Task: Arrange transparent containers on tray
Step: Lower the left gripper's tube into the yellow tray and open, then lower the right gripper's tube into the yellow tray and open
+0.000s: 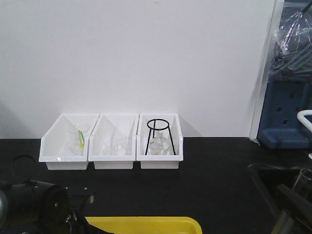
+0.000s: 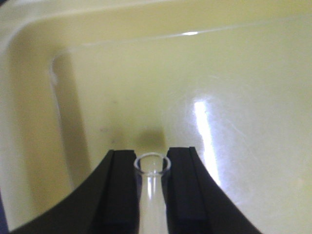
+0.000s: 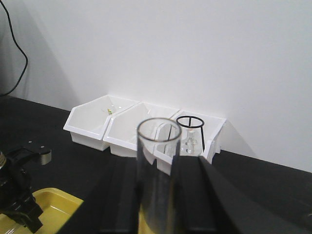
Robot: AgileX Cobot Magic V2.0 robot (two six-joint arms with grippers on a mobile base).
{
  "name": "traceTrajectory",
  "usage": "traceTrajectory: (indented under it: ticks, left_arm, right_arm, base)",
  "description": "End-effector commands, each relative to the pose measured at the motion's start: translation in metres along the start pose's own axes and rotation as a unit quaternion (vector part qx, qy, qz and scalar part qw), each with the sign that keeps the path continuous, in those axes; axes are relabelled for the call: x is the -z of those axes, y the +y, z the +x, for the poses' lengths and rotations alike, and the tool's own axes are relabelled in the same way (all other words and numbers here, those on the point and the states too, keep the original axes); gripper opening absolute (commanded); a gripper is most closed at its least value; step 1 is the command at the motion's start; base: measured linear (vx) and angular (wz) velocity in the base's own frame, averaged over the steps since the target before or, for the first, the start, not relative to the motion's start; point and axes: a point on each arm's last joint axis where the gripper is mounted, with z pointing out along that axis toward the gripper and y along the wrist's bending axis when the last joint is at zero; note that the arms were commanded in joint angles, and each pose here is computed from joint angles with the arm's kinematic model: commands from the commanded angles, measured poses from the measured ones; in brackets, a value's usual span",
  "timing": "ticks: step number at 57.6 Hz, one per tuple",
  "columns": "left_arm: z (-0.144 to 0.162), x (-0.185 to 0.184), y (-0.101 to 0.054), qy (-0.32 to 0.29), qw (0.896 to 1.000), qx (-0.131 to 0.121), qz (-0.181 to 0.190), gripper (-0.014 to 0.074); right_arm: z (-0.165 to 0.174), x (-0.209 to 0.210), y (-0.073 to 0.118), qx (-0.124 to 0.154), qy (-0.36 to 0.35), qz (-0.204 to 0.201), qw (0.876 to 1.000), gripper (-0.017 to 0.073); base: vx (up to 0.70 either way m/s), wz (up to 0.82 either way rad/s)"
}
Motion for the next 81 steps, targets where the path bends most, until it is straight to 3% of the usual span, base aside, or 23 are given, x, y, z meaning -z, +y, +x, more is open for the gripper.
traceTrajectory:
  ticks: [1, 10, 35, 48, 58, 66, 72, 81]
  left_arm:
    - [-0.013, 0.018, -0.006, -0.054, 0.998, -0.002, 0.016, 0.0013]
    - [-0.015, 0.014, -0.004, -0.060, 0.998, -0.018, 0.003, 0.0069]
    - [-0.013, 0.000, -0.001, -0.046, 0.999, -0.005, -0.007, 0.0356]
    - [-0.015, 0.005, -0.002, -0.058, 0.998, -0.003, -0.003, 0.0376]
    - [-0.026, 0.030, -0.007, -0.093, 0.995, -0.019, 0.000, 0.0376]
    - [-0.040, 0.075, -0.015, -0.154, 0.987, -0.028, 0.019, 0.0376]
    - [-0.046, 0.115, -0.022, -0.211, 0.976, -0.046, 0.036, 0.0376]
    - [-0.047, 0.185, -0.028, -0.302, 0.949, -0.068, 0.061, 0.0376]
  right_arm:
    - [-0.010, 0.000, 0.000, 0.000, -0.015, 0.000, 1.000, -0.0011]
    - [-0.010, 0.000, 0.000, 0.000, -0.015, 0.000, 1.000, -0.0011]
    - [-0.010, 0.000, 0.001, 0.000, -0.016, -0.006, 1.000, -0.0011]
    - [-0.010, 0.000, 0.001, 0.000, -0.017, -0.010, 1.000, -0.0011]
    - [-0.010, 0.000, 0.001, -0.001, -0.017, -0.010, 1.000, -0.0011]
    - [-0.010, 0.000, 0.001, -0.004, -0.017, -0.009, 1.000, -0.0011]
    - [-0.008, -0.003, 0.001, -0.017, -0.009, -0.007, 1.000, -0.0011]
    - [-0.008, -0.019, -0.002, -0.098, 0.011, -0.004, 0.995, -0.0011]
  base:
    - [0.00, 0.00]
    - [0.00, 0.00]
    - [0.00, 0.00]
    - [0.00, 0.00]
    - [0.00, 0.00]
    - [0.00, 0.00]
    - [0.00, 0.00]
    - [0.00, 0.00]
